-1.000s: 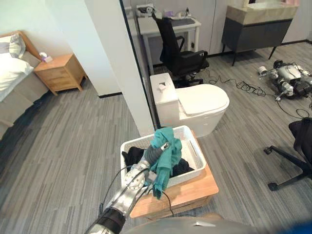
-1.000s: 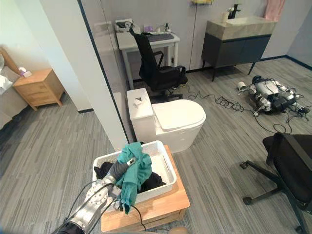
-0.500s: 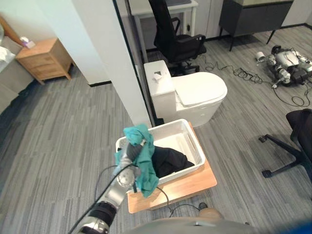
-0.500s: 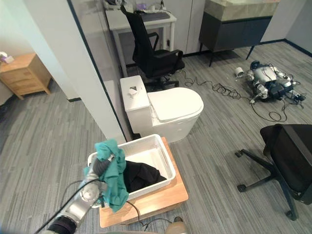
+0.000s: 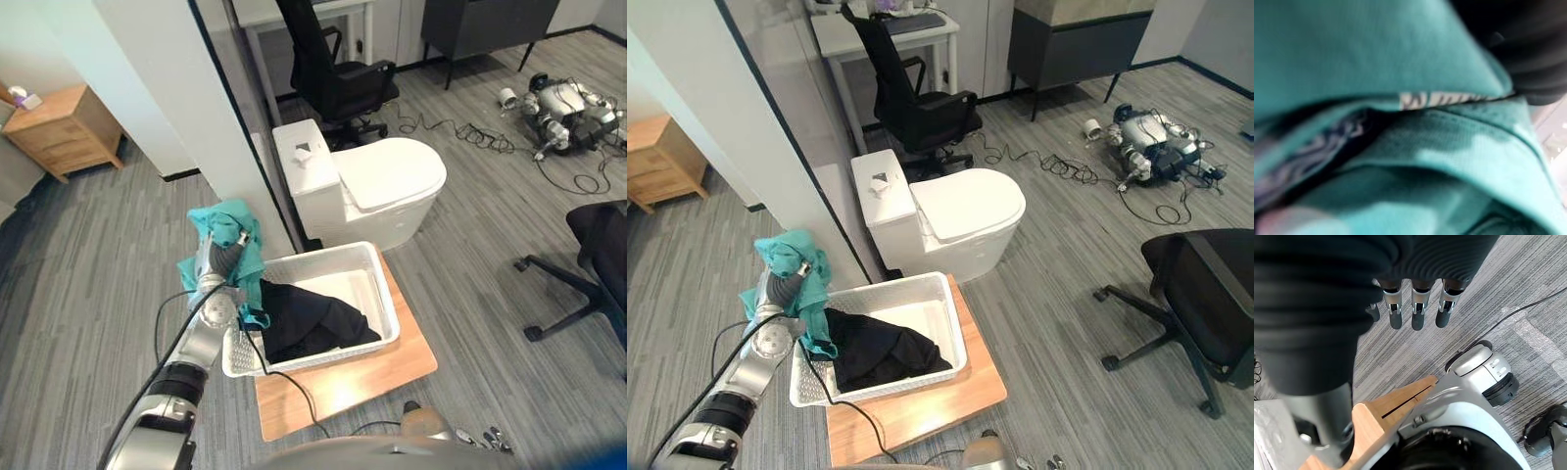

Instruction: Tidy the bed and pick cloth on bed and put in laundry

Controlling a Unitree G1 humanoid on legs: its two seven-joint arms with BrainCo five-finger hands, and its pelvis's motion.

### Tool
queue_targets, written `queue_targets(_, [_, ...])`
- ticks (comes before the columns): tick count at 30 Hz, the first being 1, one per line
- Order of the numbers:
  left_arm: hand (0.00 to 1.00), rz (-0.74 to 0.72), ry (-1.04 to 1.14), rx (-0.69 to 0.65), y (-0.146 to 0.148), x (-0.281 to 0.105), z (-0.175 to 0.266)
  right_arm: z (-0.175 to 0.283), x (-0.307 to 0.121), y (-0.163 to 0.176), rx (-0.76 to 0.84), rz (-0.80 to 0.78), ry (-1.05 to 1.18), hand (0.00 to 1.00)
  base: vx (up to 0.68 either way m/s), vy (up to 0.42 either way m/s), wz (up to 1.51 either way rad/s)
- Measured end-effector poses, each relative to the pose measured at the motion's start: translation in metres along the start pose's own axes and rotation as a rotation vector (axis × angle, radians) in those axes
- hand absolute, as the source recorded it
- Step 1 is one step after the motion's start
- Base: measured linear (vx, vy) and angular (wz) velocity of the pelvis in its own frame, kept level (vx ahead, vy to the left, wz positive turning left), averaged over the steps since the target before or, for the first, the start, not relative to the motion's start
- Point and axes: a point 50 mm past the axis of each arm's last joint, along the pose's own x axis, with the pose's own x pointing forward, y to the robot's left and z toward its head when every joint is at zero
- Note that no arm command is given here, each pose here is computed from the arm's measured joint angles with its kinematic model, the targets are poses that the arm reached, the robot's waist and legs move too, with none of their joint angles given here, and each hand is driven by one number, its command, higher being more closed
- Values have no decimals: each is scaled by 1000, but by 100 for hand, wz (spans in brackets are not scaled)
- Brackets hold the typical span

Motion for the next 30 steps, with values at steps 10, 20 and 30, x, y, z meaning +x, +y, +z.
queue_targets(10, [100,-58,-54,-4,-8,-3,6,3,1,-2,30,-6,-14,0,-52,-64,-6])
queue_targets(20, [0,-84,57,42,-17,-1,-8,14,5,5,38,21,-51,0,38,4,-6])
queue_targets(30, [0,-138,120,-65,-17,3,-12,23,7,8,28,38,-91,0,-11,-3,-5])
